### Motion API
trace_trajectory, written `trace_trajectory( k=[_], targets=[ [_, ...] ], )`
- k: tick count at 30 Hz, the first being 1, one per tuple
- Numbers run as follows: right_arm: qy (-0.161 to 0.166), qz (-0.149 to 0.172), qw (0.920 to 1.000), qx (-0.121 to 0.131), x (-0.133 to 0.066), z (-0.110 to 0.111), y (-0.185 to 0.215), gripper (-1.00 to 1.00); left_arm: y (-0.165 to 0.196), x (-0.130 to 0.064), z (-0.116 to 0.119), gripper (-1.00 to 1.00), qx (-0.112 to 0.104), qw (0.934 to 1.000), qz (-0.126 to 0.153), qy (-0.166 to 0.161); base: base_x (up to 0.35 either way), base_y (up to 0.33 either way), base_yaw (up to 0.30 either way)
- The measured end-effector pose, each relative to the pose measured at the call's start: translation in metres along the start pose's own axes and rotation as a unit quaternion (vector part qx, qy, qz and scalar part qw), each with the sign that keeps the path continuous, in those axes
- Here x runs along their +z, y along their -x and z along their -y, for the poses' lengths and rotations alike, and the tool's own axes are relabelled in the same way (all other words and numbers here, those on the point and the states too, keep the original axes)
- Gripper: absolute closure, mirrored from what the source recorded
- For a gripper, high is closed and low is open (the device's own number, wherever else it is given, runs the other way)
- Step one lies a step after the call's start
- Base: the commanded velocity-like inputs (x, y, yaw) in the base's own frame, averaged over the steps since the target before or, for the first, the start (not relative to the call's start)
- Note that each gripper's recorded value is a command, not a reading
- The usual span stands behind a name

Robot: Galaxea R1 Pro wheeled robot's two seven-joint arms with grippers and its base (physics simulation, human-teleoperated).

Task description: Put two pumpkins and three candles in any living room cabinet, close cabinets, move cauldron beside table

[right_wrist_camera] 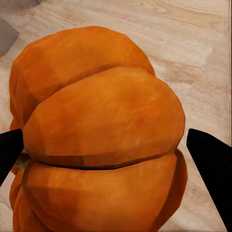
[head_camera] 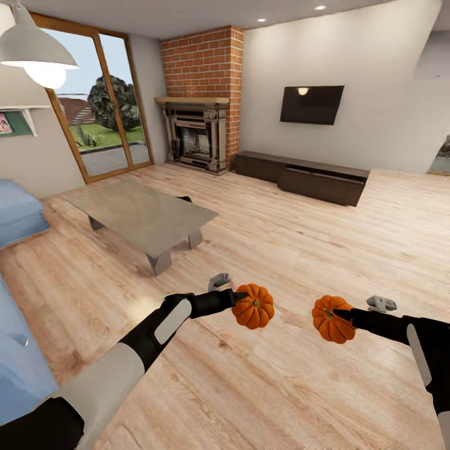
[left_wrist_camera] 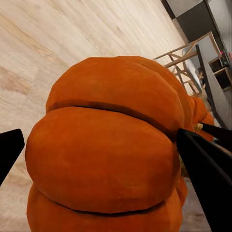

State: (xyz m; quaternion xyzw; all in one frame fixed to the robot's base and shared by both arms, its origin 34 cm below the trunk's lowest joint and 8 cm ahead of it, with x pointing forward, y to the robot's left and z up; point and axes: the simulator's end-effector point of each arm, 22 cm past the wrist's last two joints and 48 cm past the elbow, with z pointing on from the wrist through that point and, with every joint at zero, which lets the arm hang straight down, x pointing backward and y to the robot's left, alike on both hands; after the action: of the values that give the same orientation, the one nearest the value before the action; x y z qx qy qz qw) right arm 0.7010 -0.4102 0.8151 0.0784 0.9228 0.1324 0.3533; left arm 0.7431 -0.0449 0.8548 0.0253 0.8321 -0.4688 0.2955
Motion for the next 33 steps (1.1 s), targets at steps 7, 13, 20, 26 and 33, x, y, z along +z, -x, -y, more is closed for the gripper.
trace_trajectory(
  k=[7,13,20,26,33],
  targets=[
    [-0.001,0.000,1.0000,0.000,-0.008,-0.002,0.006,1.00,0.005,-0.004,0.008,1.00,0.001,1.0000,0.000,0.000,0.000,0.000,-0.279],
    [-0.002,0.000,1.0000,0.000,-0.015,-0.005,0.012,1.00,0.009,-0.008,0.015,1.00,0.002,1.0000,0.000,0.001,0.000,0.000,-0.279],
    [-0.001,0.000,1.0000,0.001,-0.023,-0.007,0.017,1.00,0.015,-0.013,0.025,1.00,0.004,1.0000,0.001,0.000,0.000,0.000,-0.273],
    [0.000,0.002,1.0000,0.001,-0.031,-0.011,0.023,1.00,0.021,-0.018,0.034,1.00,0.006,1.0000,0.003,0.000,0.000,0.000,-0.272],
    [0.000,0.002,1.0000,0.003,-0.039,-0.012,0.028,1.00,0.026,-0.023,0.043,1.00,0.005,1.0000,0.004,-0.002,0.000,0.000,-0.115]
  ],
)
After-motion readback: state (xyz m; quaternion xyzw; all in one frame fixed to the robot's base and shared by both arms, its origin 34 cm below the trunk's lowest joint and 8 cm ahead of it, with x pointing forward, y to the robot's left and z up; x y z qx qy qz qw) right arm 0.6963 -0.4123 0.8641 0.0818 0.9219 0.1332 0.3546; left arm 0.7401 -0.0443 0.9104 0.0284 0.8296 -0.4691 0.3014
